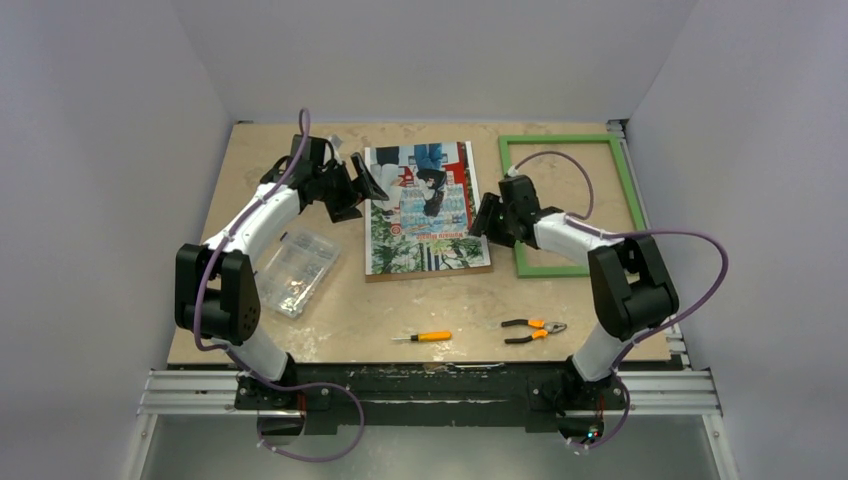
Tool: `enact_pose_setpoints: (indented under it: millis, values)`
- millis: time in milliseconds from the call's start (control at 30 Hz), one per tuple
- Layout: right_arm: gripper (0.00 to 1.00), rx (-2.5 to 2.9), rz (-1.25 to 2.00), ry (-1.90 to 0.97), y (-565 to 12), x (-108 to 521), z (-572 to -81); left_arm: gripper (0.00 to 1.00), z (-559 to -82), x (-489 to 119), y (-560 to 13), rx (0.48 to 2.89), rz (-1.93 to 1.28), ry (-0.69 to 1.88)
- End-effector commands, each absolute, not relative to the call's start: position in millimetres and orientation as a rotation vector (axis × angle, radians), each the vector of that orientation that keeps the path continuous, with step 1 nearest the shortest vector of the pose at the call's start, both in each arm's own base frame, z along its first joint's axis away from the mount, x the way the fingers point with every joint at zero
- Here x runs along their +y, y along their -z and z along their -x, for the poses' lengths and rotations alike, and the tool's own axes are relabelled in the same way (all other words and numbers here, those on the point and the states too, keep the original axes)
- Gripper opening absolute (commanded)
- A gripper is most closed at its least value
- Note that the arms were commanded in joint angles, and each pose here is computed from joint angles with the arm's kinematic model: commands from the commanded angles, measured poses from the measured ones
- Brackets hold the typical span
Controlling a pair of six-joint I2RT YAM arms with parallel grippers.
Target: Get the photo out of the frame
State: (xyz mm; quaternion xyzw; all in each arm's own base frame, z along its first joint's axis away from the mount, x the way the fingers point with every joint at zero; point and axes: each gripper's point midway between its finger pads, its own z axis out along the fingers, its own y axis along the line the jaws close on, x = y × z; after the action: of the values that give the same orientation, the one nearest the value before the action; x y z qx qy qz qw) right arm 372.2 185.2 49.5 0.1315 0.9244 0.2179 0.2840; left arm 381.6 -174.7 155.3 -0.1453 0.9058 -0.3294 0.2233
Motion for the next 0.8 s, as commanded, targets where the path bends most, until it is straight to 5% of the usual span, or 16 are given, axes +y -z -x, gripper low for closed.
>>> enact_pose_setpoints:
  millis: [0,367,767]
  values:
    - [0.6,2.508,-0.205,-0.15,-72.1,147.8,-349.5,0.83,-383.1,-172.8,-165.3,2.463,0.347,0.855]
    - [0.9,2.19,-0.047,-0.265,-197.6,117.5,-270.5,0.86,-337.9,-164.9,-290.7,1.985,-0.054,0.611]
    - [0.99,1.813,-0.081,-0.237,-361.3,46.1,-192.4,0.89,-179.9,-112.5,-447.2,1.556,-0.096,0.715]
